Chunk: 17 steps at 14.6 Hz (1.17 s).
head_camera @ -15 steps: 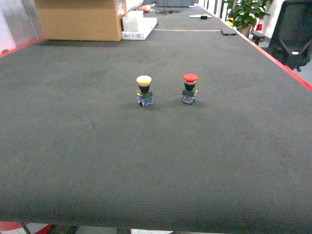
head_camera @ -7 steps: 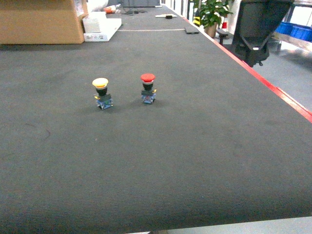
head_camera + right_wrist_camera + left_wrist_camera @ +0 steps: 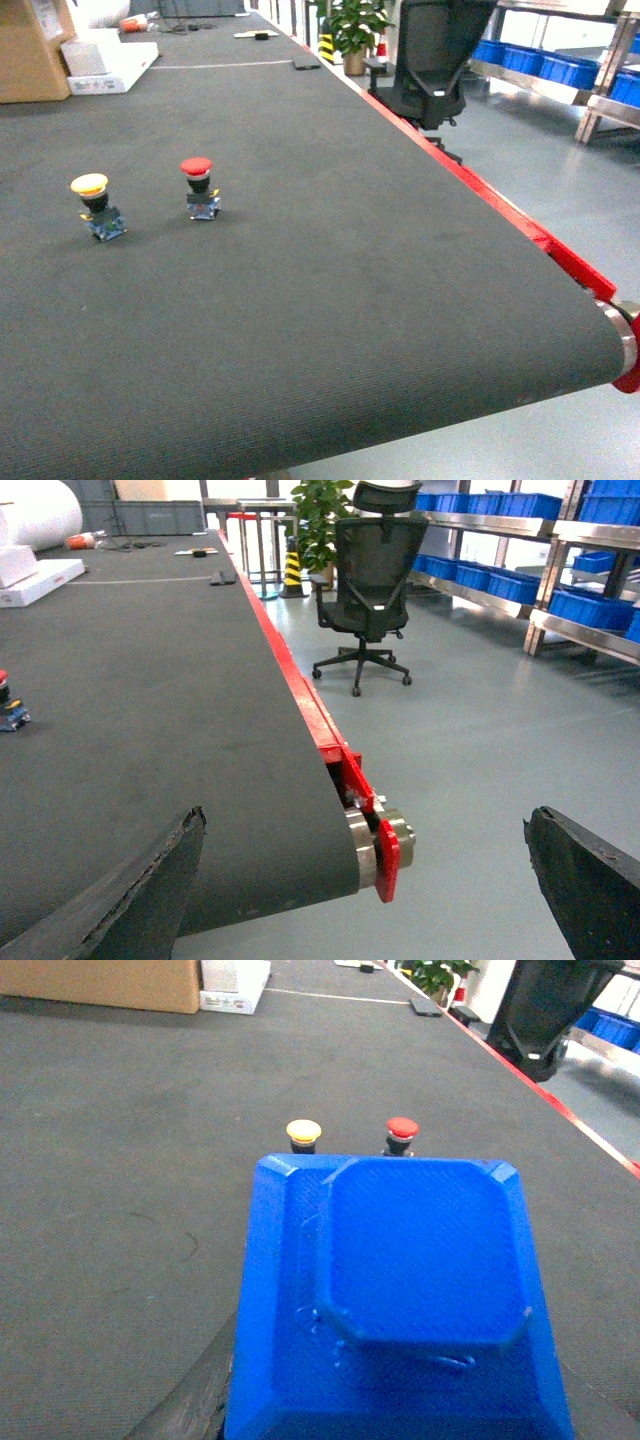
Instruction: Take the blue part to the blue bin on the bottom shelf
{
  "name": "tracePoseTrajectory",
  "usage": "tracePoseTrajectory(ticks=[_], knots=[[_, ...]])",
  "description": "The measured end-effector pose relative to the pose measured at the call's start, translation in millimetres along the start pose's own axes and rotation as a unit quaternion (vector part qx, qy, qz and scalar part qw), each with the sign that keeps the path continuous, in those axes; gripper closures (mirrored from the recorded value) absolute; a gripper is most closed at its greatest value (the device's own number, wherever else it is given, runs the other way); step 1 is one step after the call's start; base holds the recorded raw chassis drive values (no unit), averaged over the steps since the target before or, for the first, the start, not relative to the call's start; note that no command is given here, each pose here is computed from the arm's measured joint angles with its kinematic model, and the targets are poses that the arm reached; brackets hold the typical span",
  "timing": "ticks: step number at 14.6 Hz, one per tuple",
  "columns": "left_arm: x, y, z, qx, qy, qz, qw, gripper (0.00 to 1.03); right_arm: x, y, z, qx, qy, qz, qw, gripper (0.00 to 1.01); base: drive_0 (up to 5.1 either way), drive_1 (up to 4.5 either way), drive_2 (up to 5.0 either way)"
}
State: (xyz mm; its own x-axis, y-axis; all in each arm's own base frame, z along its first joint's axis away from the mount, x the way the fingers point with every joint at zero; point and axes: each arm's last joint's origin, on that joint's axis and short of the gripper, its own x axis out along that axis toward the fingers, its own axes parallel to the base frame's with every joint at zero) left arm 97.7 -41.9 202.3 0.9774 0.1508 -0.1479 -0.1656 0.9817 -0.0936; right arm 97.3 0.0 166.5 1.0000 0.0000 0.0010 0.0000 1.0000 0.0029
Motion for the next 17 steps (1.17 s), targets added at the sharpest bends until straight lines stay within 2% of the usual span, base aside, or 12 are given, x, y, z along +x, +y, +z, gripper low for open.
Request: tracePoseTrajectory(ticks=[17], knots=[[0.0, 0.0, 0.0, 0.000, 0.000, 0.000, 1.0000, 0.60, 0.0, 0.0, 0.0, 0.000, 0.000, 0.000, 1.0000, 0.03, -1.6, -1.61, -1.6]])
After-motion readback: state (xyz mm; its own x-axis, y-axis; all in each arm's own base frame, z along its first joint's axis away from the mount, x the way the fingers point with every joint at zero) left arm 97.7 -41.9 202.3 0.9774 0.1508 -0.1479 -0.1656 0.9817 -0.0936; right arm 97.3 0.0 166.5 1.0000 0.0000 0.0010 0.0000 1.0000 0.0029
